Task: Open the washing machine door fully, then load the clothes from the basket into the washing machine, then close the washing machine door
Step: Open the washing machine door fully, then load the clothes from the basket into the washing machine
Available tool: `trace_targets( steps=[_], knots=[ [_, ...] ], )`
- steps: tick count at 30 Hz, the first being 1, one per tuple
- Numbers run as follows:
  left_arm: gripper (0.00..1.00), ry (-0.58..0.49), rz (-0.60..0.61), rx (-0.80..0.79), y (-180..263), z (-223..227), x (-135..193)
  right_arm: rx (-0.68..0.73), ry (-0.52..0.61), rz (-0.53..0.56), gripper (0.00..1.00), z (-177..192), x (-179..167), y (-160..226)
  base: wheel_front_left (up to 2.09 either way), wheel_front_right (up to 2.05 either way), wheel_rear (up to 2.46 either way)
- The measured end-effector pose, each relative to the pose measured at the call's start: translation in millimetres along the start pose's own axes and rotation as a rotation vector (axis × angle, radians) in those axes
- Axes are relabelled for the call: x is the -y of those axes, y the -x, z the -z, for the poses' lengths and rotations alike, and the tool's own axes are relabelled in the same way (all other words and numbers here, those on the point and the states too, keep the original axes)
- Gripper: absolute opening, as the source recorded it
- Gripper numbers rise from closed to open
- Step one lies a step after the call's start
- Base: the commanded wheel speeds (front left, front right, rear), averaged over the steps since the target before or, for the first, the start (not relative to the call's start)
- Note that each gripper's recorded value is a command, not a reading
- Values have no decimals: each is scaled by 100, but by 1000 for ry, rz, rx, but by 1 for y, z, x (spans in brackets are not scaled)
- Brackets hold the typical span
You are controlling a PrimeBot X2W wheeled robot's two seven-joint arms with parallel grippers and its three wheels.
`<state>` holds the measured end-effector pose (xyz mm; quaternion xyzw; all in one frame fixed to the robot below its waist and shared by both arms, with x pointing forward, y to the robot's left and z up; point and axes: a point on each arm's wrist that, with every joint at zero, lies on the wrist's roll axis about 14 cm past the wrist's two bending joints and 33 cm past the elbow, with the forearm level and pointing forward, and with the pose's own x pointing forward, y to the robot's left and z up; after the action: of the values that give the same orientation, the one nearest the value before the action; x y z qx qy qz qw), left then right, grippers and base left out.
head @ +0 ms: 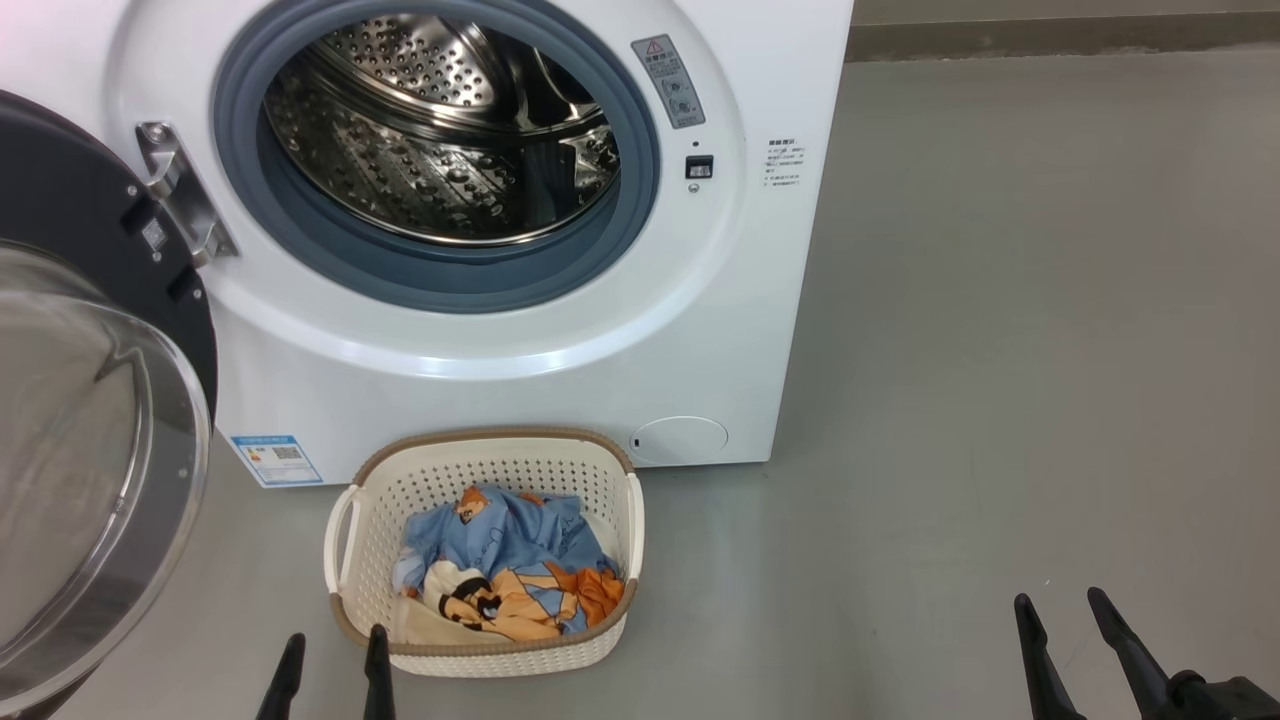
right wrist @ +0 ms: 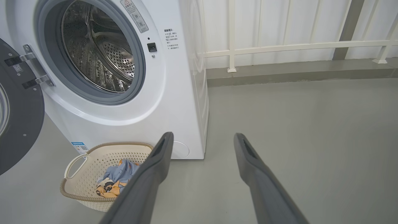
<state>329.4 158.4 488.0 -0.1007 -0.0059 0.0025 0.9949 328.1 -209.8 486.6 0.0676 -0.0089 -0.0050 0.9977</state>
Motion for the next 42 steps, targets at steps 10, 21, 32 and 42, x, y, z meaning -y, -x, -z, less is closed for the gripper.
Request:
trace_targets(
  steps=[10, 21, 32, 42],
  knots=[
    [100, -11, 0, -2, -1, 1, -1, -4, -1, 3, 100, 1, 1, 0, 0, 0, 0],
    [100, -13, -1, -24, -3, 7, -1, -21, 0, 11, 100, 6, 3, 0, 0, 0, 0],
    [100, -23, -12, -35, -4, 11, -3, -25, 0, 14, 100, 7, 4, 0, 3, -3, 0],
    [100, -24, -19, -40, -3, 12, -6, -25, -1, 10, 100, 7, 3, -1, 55, -55, 0]
  ],
)
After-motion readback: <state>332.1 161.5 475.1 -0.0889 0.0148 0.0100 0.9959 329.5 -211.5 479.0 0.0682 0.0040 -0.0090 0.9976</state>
